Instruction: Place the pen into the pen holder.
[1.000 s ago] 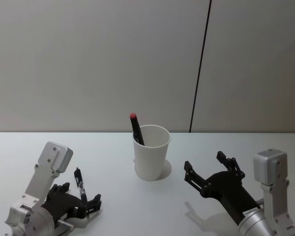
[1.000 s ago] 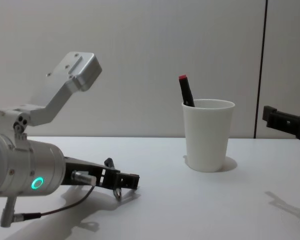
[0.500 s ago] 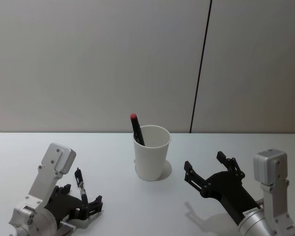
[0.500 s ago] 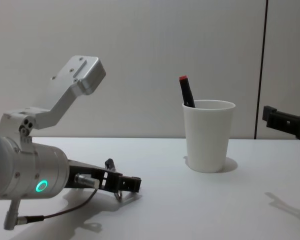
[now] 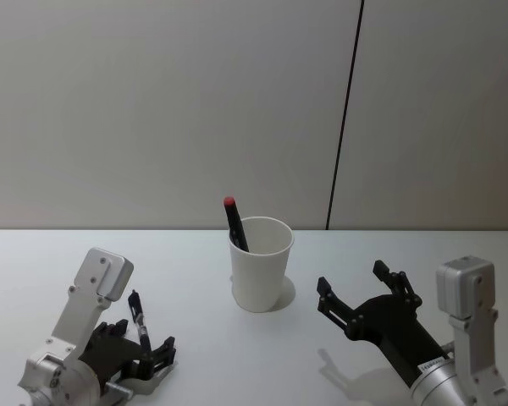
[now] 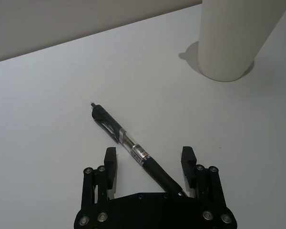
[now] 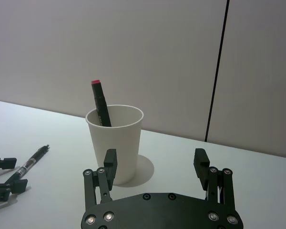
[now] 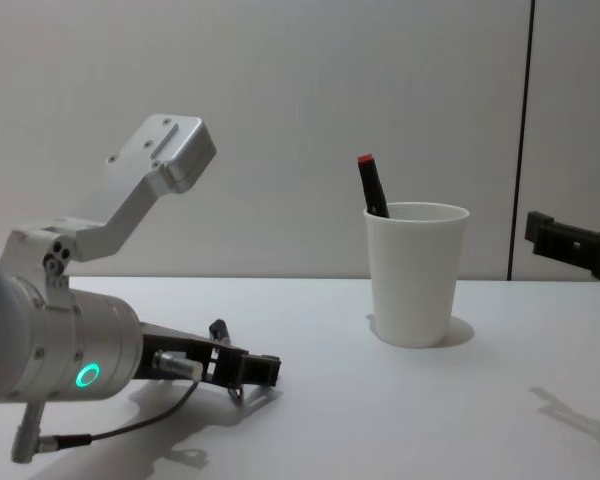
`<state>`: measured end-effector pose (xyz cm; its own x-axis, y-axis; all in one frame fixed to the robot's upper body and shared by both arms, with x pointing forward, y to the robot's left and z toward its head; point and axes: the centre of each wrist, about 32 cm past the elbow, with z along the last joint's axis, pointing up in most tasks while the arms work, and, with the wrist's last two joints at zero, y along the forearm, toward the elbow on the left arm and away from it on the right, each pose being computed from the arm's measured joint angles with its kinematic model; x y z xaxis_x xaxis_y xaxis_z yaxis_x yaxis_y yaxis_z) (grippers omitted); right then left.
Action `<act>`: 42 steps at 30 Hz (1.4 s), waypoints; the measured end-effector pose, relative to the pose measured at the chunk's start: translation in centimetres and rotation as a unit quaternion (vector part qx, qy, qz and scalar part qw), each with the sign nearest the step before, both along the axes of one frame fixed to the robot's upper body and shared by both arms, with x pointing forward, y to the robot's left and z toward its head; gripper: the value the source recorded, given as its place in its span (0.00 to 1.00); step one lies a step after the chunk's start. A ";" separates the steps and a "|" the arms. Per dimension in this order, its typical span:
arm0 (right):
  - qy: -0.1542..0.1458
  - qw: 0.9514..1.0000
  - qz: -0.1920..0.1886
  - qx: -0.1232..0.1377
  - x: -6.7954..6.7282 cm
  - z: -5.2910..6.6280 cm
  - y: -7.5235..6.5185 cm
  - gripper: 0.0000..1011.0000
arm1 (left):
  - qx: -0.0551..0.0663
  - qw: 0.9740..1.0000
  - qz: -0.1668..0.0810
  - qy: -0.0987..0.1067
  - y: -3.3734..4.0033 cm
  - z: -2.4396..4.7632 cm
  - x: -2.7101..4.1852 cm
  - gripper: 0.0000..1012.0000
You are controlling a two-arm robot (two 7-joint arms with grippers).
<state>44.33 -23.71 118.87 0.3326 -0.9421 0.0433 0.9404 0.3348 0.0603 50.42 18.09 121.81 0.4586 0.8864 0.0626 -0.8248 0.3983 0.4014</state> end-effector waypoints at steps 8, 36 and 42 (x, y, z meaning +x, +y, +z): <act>0.000 1.000 0.000 0.000 0.0 0.0 0.0 0.99 | 0.000 1.000 0.000 0.001 -0.02 -0.03 -0.01 0.81; 0.000 1.000 0.000 0.000 0.0 0.0 0.0 0.99 | -0.001 1.000 0.008 -0.001 0.25 -0.02 -0.21 0.63; 0.000 1.000 0.000 0.000 0.0 0.0 0.0 0.99 | -0.001 1.000 0.009 -0.001 0.28 0.00 -0.23 0.59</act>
